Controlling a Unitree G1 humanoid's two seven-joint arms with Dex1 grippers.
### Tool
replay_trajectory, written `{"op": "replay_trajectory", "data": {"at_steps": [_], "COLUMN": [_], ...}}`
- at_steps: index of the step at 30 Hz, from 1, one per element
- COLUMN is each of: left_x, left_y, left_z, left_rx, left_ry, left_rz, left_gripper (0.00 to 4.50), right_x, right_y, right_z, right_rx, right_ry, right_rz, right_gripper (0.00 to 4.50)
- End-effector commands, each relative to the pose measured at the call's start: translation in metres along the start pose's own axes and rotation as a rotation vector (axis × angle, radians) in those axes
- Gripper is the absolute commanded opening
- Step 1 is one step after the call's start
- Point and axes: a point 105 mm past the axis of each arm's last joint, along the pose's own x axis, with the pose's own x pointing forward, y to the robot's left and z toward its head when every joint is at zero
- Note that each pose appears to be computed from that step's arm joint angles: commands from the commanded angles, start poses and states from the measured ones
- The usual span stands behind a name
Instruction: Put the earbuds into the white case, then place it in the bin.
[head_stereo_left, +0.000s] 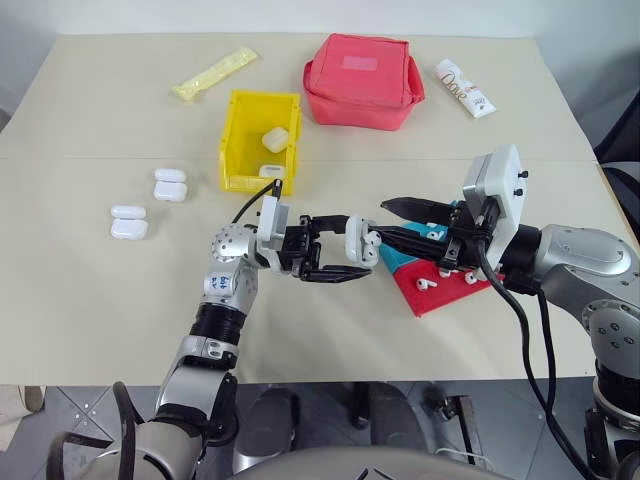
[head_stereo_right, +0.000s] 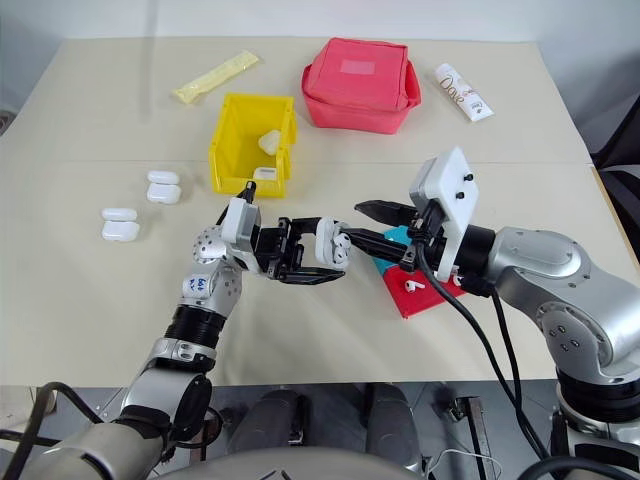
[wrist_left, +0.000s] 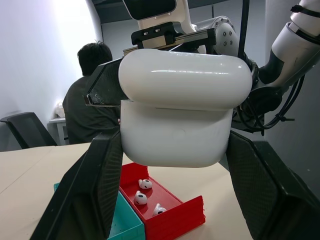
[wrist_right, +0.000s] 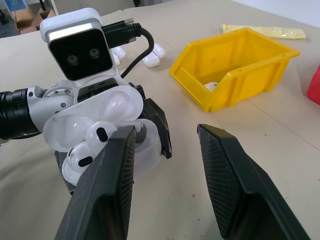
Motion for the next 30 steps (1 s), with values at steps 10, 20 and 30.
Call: {"op": "replay_trajectory", "data": {"at_steps": [10, 20, 30], "left_x": [0.0055, 0.0054, 0.0042], "left_y": [-0.0074, -0.0099, -0.0072], "left_z": [0.0063, 0.0062, 0.0057], "left_rx": [0.016, 0.014, 0.019], "left_ry": [-0.023, -0.029, -0.030], "left_rz": [-0.046, -0.040, -0.024], "left_gripper": [2.76, 2.76, 2.76], "right_x": [0.0045, 0.0034, -0.0001], "right_y": [0.0019, 0.0004, -0.0028], "right_z": [0.0112, 0.0117, 0.0139], "right_rx": [-0.051, -0.055, -0.063], "right_ry": [-0.029, -0.024, -0.030], "right_rz": [0.001, -0.002, -0.033], "right_gripper": [2.04, 2.04, 2.04]}}
